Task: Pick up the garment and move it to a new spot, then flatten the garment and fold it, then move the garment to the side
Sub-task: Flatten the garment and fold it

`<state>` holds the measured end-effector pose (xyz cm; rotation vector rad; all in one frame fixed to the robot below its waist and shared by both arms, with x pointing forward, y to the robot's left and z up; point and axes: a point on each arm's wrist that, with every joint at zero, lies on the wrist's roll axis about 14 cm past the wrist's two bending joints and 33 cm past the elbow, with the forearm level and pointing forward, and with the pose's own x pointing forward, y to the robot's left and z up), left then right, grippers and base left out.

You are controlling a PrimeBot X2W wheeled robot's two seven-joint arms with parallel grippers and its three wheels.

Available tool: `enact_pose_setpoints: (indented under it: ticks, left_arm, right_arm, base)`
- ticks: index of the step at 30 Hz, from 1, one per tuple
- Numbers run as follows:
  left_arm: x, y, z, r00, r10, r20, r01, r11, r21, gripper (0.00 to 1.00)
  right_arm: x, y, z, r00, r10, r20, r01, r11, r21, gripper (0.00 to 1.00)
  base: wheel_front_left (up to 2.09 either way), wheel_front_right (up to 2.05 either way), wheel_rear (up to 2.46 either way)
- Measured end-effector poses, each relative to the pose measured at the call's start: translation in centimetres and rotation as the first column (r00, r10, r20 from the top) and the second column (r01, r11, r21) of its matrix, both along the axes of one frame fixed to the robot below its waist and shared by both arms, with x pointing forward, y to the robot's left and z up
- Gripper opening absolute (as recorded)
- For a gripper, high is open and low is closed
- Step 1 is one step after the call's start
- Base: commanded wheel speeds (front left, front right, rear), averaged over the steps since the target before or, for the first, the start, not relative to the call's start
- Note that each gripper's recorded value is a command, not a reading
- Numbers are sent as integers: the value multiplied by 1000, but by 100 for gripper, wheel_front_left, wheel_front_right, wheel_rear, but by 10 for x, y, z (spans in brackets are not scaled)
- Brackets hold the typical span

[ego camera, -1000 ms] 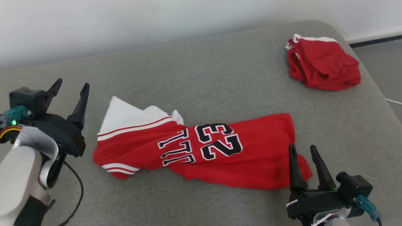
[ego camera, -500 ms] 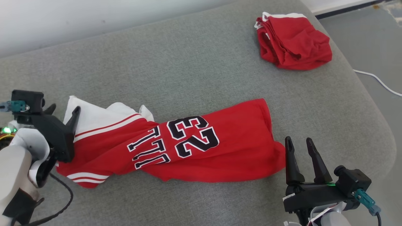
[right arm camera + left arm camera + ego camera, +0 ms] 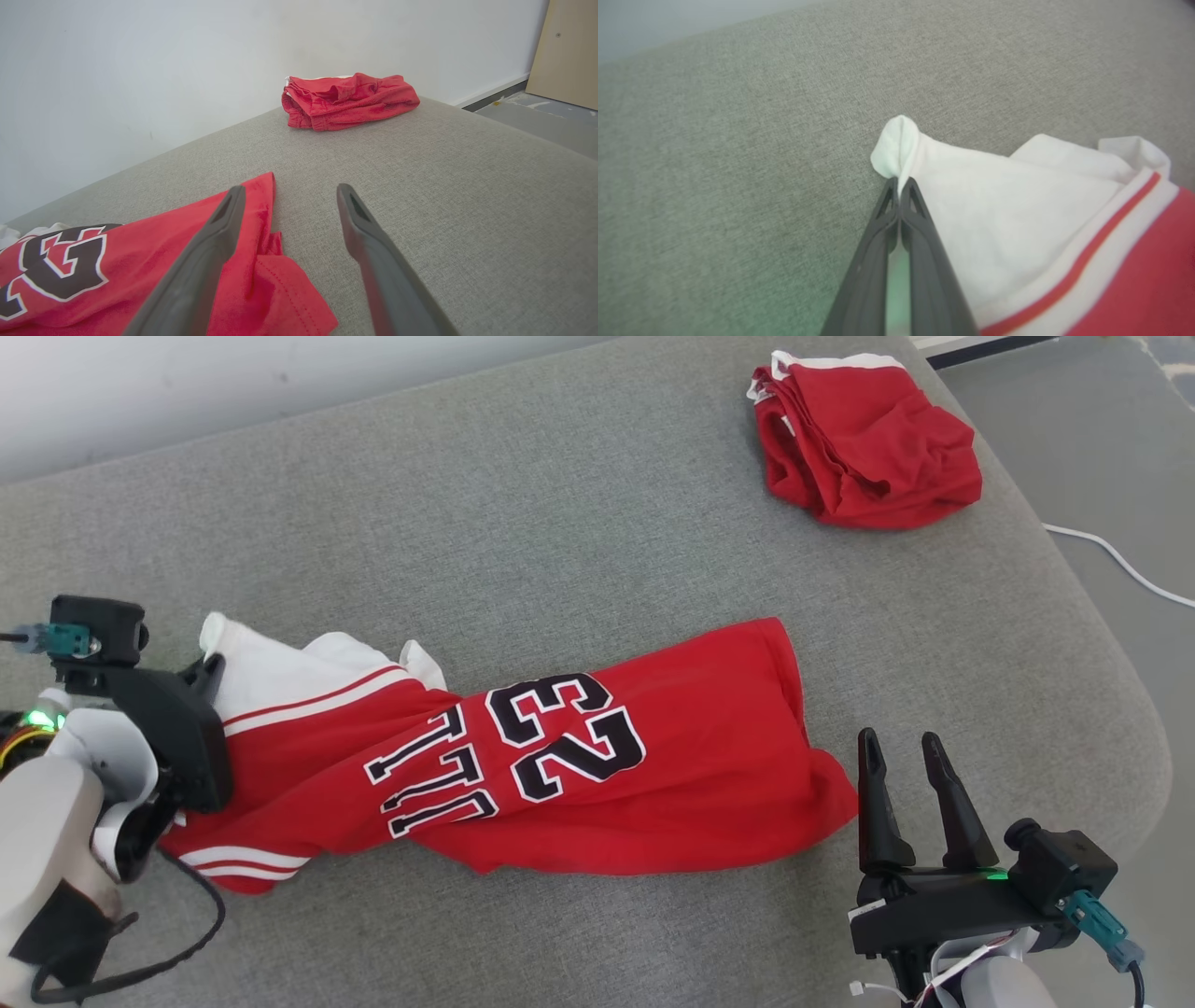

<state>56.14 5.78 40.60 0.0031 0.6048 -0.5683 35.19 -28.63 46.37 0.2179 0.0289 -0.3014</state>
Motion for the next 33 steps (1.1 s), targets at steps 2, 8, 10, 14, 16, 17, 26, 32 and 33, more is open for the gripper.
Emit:
enact_pose_setpoints:
  ticks: [2,8,10,14,16,17,26,32,33]
  left_arm:
    - [3,-2,8,999,-4,36,5,1000,-14,0]
    - [29,-6,64,972,12,234,7,997,-81,0]
    - [37,-8,86,951,18,308,13,995,-99,0]
    - [50,-14,131,898,16,440,39,992,-117,0]
    - [56,-20,158,860,11,511,62,990,-125,0]
    - [58,-24,171,843,14,538,70,988,-136,0]
    - [63,-57,301,617,23,786,188,966,-175,0]
    - [50,-66,360,500,42,865,234,955,-182,0]
    - [48,-67,365,492,45,870,241,953,-186,0]
  right_arm:
    - [1,0,1,1000,3,1,-3,1000,-5,100]
    - [5,3,4,1000,14,13,-14,1000,-10,100]
    - [6,4,5,1000,19,17,-19,1000,-10,100]
    - [8,6,8,999,25,27,-25,1000,-13,100]
    - [9,6,9,999,27,30,-27,999,-17,100]
    - [8,5,10,999,26,31,-26,1000,-18,100]
    - [5,0,13,999,10,42,-9,1000,-21,100]
    - [2,-1,16,999,7,50,-5,1000,-25,100]
    - [3,0,17,999,8,51,-7,1000,-24,100]
  base:
    - [0,0,0]
    - [0,0,0]
    - [0,0,0]
    - [0,0,0]
    - [0,0,0]
    - [0,0,0]
    - [0,0,0]
    - [0,0,0]
    - [0,0,0]
